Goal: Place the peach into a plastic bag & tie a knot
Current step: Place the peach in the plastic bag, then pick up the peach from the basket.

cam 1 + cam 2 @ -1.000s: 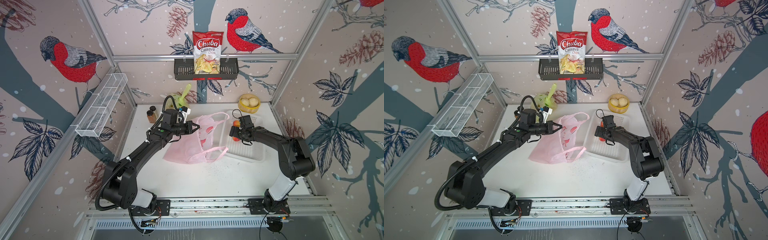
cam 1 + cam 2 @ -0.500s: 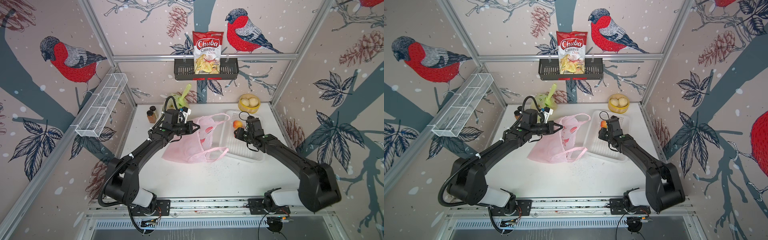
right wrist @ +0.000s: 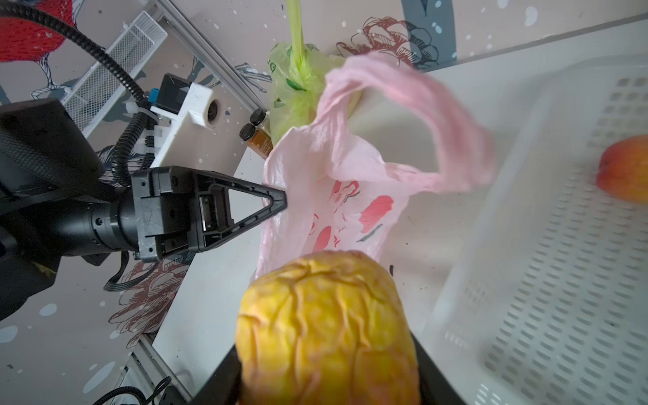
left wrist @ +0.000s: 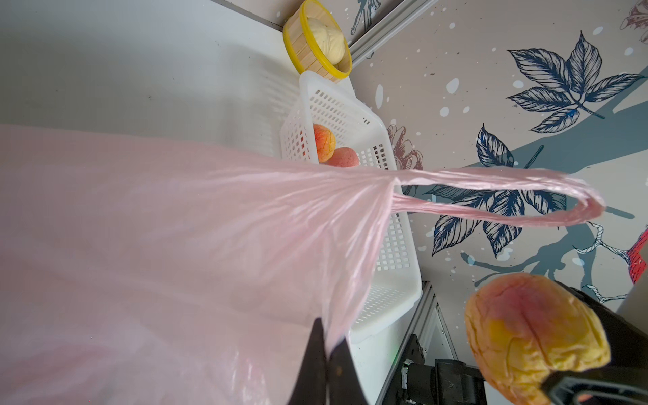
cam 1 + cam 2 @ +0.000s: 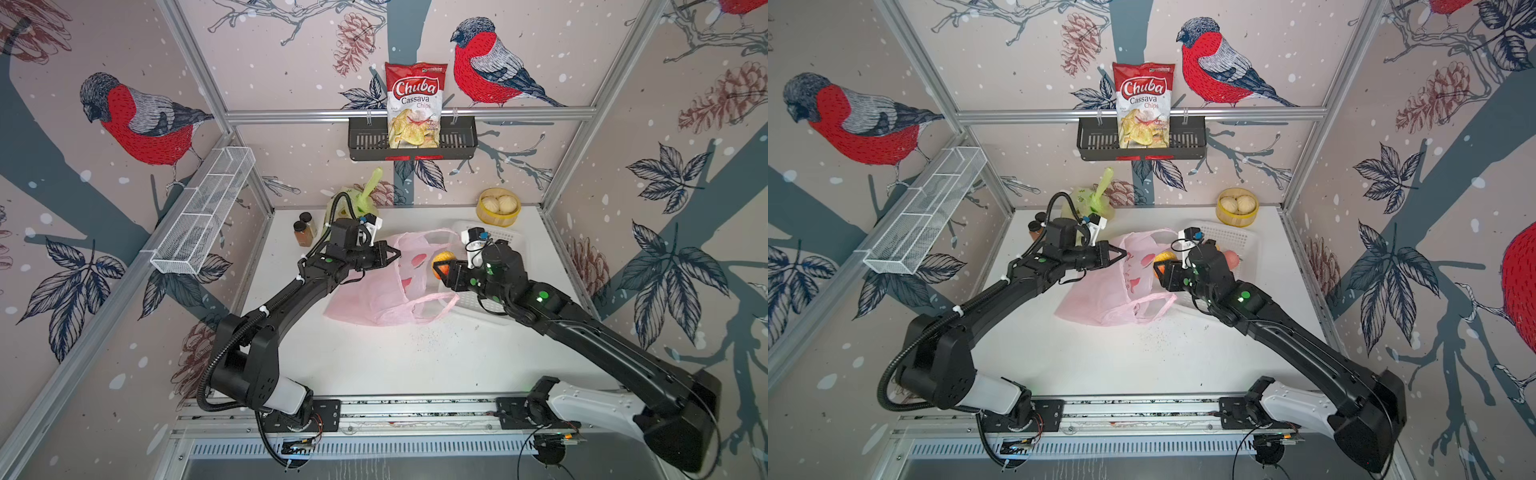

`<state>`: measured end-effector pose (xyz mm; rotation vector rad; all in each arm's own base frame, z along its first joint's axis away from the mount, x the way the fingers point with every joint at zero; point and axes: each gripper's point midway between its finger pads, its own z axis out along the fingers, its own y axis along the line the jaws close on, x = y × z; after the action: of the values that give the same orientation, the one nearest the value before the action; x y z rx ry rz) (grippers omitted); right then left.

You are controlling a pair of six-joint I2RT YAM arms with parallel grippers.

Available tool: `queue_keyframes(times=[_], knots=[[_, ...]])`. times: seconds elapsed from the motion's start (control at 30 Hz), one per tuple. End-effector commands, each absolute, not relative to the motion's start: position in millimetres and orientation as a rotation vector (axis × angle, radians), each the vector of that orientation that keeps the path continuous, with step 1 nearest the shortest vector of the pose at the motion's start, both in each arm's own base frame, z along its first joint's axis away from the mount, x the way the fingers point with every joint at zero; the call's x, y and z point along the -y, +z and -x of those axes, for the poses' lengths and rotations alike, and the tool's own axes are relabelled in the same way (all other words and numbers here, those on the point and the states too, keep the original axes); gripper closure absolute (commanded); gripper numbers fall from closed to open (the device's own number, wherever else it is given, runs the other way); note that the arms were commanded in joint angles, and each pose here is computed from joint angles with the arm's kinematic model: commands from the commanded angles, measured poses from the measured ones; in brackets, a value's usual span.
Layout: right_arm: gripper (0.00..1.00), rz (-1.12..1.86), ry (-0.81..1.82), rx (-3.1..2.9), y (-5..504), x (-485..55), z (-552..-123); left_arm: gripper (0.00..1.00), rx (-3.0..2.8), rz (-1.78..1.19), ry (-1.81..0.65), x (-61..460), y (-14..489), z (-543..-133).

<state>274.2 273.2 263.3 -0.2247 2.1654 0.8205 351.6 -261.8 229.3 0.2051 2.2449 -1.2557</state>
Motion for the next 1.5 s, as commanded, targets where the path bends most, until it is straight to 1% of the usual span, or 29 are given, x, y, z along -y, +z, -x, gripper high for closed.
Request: queue_keyframes(times=[0.0,0.1,0.23,0.27,0.33,0.37,0.43,0.5,0.53,0.6,0.73,0.87,0.97,1.07,1.1,1.27,1.33,1.47], knots=[[0.54,0.244,0.788,-2.191,255,-289,-291,1.0,-2.172,-0.228,-1.28,266,247,-352],[0.51,0.242,0.729,-2.259,236,-301,-310,1.0,-2.149,-0.237,-1.303,267,257,-347],[0.34,0.291,0.705,-2.351,214,-320,-322,1.0,-2.116,-0.245,-1.353,269,267,-343],[0.26,0.304,0.708,-2.357,212,-324,-323,1.0,-2.109,-0.247,-1.372,270,267,-343],[0.14,0.315,0.715,-2.359,213,-327,-323,1.0,-2.104,-0.246,-1.4,273,266,-342],[0.1,0.319,0.716,-2.355,216,-326,-322,1.0,-2.102,-0.237,-1.412,273,265,-342],[0.05,0.318,0.72,-2.334,225,-322,-318,1.0,-2.096,-0.234,-1.43,275,263,-343],[0.05,0.309,0.716,-2.313,234,-312,-314,1.0,-2.094,-0.236,-1.449,277,261,-344],[0.06,0.301,0.706,-2.301,240,-304,-311,1.0,-2.099,-0.233,-1.451,277,258,-345],[0.12,0.26,0.657,-2.275,251,-279,-306,1.0,-2.104,-0.229,-1.449,277,255,-348],[0.23,0.066,0.557,-2.189,265,-201,-301,1.0,-2.131,-0.222,-1.433,276,242,-354],[0.28,-0.137,0.533,-2.128,261,-127,-303,1.0,-2.158,-0.218,-1.412,274,230,-356],[0.22,-0.167,0.557,-2.121,254,-109,-308,1.0,-2.17,-0.205,-1.41,274,222,-358],[0.13,-0.251,0.512,-2.144,235,-92,-322,1.0,-2.179,-0.206,-1.415,275,218,-359],[0.12,-0.282,0.493,-2.154,229,-86,-327,1.0,-2.183,-0.206,-1.415,275,217,-359],[0.12,-0.441,0.29,-2.21,185,-45,-366,1.0,-2.18,-0.218,-1.415,275,218,-357],[0.12,-0.471,0.221,-2.26,167,-35,-382,1.0,-2.179,-0.225,-1.409,274,221,-356],[0.16,-0.513,0.145,-2.349,132,-24,-410,1.0,-2.169,-0.237,-1.402,274,227,-355]])
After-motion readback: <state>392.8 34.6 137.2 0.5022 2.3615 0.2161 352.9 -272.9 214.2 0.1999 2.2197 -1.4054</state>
